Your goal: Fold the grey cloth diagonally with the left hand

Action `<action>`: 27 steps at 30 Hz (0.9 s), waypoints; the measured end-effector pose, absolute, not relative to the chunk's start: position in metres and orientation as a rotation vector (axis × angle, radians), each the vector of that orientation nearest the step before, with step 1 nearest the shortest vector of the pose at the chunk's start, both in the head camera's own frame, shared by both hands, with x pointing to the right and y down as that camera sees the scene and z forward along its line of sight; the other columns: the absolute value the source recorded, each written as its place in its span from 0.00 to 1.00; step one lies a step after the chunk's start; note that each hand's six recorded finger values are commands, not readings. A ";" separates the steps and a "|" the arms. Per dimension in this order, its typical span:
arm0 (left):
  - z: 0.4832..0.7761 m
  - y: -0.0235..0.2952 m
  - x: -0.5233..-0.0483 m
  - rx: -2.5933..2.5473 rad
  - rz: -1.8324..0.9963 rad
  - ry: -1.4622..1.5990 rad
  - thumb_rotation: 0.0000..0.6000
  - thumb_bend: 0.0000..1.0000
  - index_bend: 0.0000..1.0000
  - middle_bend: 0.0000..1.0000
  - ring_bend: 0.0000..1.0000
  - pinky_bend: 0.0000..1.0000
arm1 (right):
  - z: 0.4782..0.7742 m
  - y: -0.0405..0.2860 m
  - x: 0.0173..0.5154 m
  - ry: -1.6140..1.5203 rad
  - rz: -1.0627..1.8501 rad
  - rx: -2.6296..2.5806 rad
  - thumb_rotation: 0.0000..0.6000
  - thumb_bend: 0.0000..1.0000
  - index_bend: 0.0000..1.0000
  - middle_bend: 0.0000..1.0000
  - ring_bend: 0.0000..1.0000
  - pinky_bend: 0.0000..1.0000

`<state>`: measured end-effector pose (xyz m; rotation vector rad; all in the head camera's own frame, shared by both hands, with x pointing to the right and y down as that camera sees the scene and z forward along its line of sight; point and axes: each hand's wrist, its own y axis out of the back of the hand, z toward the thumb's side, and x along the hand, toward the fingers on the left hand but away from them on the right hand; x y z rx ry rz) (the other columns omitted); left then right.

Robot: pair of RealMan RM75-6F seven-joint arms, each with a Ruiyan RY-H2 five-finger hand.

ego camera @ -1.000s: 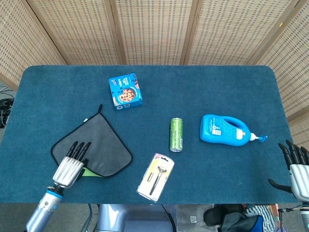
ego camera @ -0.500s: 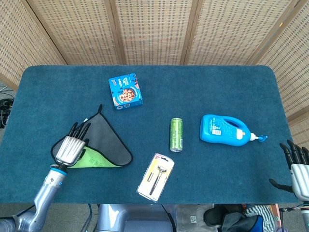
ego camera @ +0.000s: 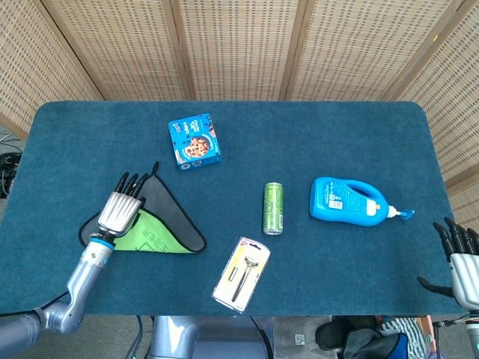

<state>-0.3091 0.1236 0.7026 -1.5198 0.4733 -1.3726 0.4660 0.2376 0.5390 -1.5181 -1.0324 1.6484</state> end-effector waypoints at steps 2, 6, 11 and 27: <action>0.708 0.120 -0.309 -1.515 -1.386 0.471 1.00 0.45 0.59 0.00 0.00 0.00 | 0.540 0.238 0.467 -1.032 1.652 -1.518 1.00 0.00 0.00 0.00 0.00 0.00; 0.716 0.111 -0.308 -1.508 -1.407 0.469 1.00 0.45 0.59 0.00 0.00 0.00 | 0.541 0.238 0.467 -1.030 1.658 -1.520 1.00 0.00 0.00 0.00 0.00 0.00; 0.725 0.099 -0.305 -1.489 -1.420 0.455 1.00 0.45 0.59 0.00 0.00 0.00 | 0.543 0.239 0.468 -1.027 1.664 -1.522 1.00 0.00 0.00 0.00 0.00 0.00; 0.736 0.051 -0.287 -1.451 -1.456 0.479 1.00 0.45 0.59 0.00 0.00 0.00 | 0.548 0.239 0.470 -1.023 1.678 -1.530 1.00 0.00 0.00 0.00 0.00 0.00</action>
